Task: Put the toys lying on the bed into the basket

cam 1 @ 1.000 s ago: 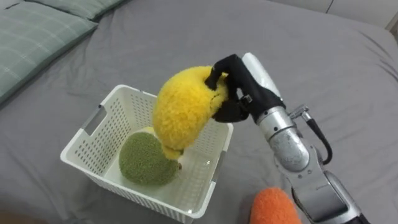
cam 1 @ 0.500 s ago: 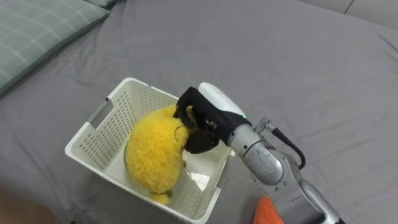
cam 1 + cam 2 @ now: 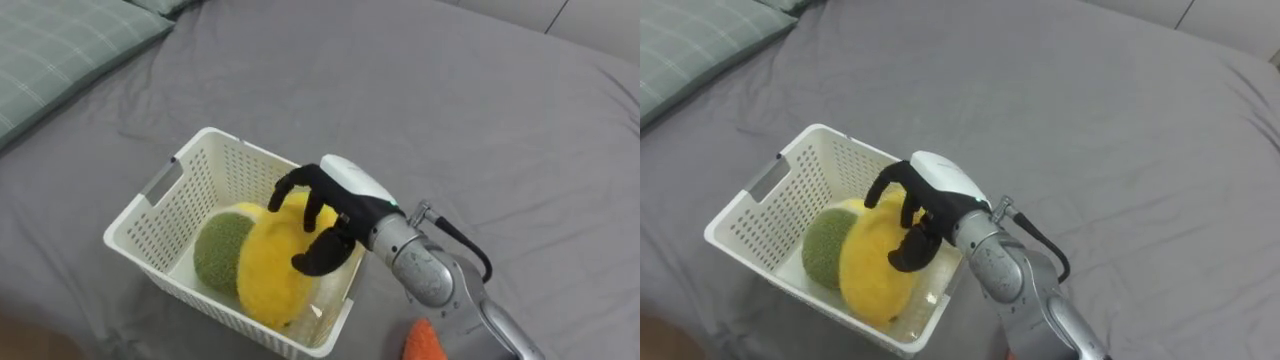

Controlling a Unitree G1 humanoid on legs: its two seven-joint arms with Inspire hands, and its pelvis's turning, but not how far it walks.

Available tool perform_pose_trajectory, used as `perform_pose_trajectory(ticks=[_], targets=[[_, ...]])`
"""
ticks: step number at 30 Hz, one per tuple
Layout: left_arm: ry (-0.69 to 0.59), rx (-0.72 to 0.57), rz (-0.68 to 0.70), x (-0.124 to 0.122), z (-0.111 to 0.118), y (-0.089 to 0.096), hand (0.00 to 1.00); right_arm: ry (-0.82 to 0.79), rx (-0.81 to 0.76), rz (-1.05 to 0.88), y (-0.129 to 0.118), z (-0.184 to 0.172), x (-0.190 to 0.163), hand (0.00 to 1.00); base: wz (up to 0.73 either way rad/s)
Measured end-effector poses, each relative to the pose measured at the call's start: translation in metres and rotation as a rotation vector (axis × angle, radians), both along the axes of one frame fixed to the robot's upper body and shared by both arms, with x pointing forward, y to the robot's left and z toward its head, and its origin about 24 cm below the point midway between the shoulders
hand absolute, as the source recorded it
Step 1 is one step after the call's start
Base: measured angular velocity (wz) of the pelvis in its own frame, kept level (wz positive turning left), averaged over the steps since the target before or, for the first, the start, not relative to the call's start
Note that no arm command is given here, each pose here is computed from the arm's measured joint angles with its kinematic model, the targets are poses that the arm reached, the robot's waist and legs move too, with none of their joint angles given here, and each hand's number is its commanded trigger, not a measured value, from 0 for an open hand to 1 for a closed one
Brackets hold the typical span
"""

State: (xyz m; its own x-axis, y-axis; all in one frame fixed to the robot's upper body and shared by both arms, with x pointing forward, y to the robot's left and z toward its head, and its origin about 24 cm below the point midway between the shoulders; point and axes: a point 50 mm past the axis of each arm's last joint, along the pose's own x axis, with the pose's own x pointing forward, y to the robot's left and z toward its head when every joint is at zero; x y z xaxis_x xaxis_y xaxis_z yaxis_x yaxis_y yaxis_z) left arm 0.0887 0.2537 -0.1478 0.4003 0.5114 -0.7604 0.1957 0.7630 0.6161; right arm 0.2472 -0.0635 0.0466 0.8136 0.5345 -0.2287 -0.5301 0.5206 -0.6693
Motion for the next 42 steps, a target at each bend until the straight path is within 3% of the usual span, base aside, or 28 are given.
perform_pose_trajectory(ticks=[19, 22, 27, 32, 42], targets=[[0.001, 0.017, 0.008, -0.003, -0.001, 0.001, 0.00, 0.006, 0.036, 0.002, 0.000, 0.002, 0.000, 0.00, 0.00], [-0.006, 0.018, 0.032, -0.004, -0.001, 0.000, 0.00, 0.011, 0.099, -0.015, -0.002, 0.005, 0.002, 0.00, 0.00], [-0.013, -0.004, 0.058, -0.005, -0.002, -0.001, 0.00, -0.039, 0.192, -0.077, -0.013, 0.018, 0.008, 0.00, 0.00], [-0.020, -0.007, 0.100, -0.008, -0.003, -0.001, 0.00, -0.135, 0.284, -0.224, -0.043, 0.032, 0.010, 0.00, -0.06], [0.039, -0.011, 0.133, -0.037, -0.007, -0.001, 0.00, -0.098, 0.281, -0.482, -0.091, 0.005, 0.001, 0.00, -0.09]])
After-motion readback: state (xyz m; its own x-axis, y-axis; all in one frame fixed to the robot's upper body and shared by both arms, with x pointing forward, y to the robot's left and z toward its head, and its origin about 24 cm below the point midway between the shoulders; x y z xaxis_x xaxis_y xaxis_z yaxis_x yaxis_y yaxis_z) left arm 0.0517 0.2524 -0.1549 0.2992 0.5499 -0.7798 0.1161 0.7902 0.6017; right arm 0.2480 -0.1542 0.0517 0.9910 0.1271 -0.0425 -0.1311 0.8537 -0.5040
